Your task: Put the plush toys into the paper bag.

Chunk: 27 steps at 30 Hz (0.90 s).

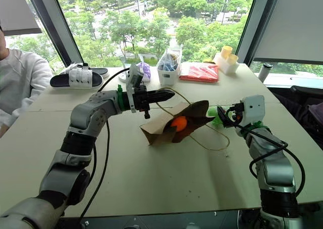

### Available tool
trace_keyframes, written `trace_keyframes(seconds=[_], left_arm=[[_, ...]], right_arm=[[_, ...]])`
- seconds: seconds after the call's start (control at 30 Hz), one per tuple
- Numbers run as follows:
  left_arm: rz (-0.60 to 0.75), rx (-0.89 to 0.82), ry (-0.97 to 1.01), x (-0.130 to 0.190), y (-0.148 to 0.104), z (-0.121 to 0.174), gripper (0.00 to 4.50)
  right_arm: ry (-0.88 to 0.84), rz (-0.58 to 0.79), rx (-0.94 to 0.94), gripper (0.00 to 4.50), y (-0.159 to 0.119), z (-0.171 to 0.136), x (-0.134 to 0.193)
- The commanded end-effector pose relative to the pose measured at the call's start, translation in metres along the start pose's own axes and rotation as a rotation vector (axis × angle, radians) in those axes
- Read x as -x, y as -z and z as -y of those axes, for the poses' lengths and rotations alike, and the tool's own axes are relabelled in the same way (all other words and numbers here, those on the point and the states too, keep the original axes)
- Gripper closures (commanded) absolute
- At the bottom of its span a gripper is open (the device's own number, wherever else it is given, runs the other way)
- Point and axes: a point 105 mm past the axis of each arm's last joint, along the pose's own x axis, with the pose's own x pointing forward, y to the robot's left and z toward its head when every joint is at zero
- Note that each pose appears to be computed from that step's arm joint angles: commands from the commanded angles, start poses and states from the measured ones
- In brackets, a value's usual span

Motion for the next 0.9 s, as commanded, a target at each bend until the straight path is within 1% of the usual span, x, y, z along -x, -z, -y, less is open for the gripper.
trace_keyframes(seconds=[0.03,0.07,0.13,0.27,0.3,0.33,0.4,0.47,0.6,0.63,0.73,0.77,0.8,0.83,0.9], left_arm=[[0.045,-0.035,0.006,0.000,-0.016,0.005,4.50],[0.049,-0.032,0.010,-0.002,-0.016,0.007,4.50],[0.053,-0.030,0.017,-0.005,-0.017,0.009,4.50],[0.057,-0.036,0.025,-0.010,-0.016,0.010,4.50],[0.059,-0.038,0.022,-0.011,-0.017,0.010,4.50],[0.062,-0.040,0.017,-0.012,-0.018,0.009,4.50],[0.079,-0.042,0.006,-0.013,-0.021,0.007,4.50],[0.107,-0.030,-0.002,-0.014,-0.027,0.005,4.50],[0.150,0.008,0.007,-0.014,-0.035,0.006,4.50],[0.163,0.021,0.013,-0.014,-0.037,0.006,4.50],[0.171,0.035,0.018,-0.014,-0.039,0.006,4.50],[0.160,0.025,0.015,-0.014,-0.037,0.006,4.50],[0.151,0.018,0.014,-0.015,-0.036,0.005,4.50],[0.146,0.016,0.010,-0.015,-0.034,0.004,4.50],[0.142,0.018,0.008,-0.017,-0.031,0.003,4.50]], right_arm=[[0.008,-0.103,-0.014,0.08,0.015,-0.012,-0.024],[0.018,-0.157,-0.030,0.08,0.024,-0.015,-0.034],[0.026,-0.219,-0.046,0.08,0.035,-0.018,-0.048],[-0.004,-0.317,-0.056,0.08,0.054,-0.026,-0.062],[-0.004,-0.339,-0.058,0.31,0.058,-0.027,-0.063],[-0.003,-0.352,-0.045,0.59,0.061,-0.026,-0.064],[0.013,-0.366,-0.016,1.37,0.064,-0.021,-0.065],[0.034,-0.372,0.016,2.47,0.066,-0.016,-0.064],[0.044,-0.371,0.037,4.46,0.068,-0.012,-0.063],[0.047,-0.371,0.045,4.49,0.069,-0.012,-0.063],[0.060,-0.301,0.086,4.49,0.058,-0.008,-0.062],[0.064,-0.198,0.078,4.49,0.037,-0.005,-0.061],[0.067,-0.125,0.072,4.49,0.022,-0.003,-0.059],[0.052,-0.029,0.091,4.49,0.000,-0.003,-0.052],[-0.015,0.138,0.194,4.49,-0.045,-0.004,-0.024]])
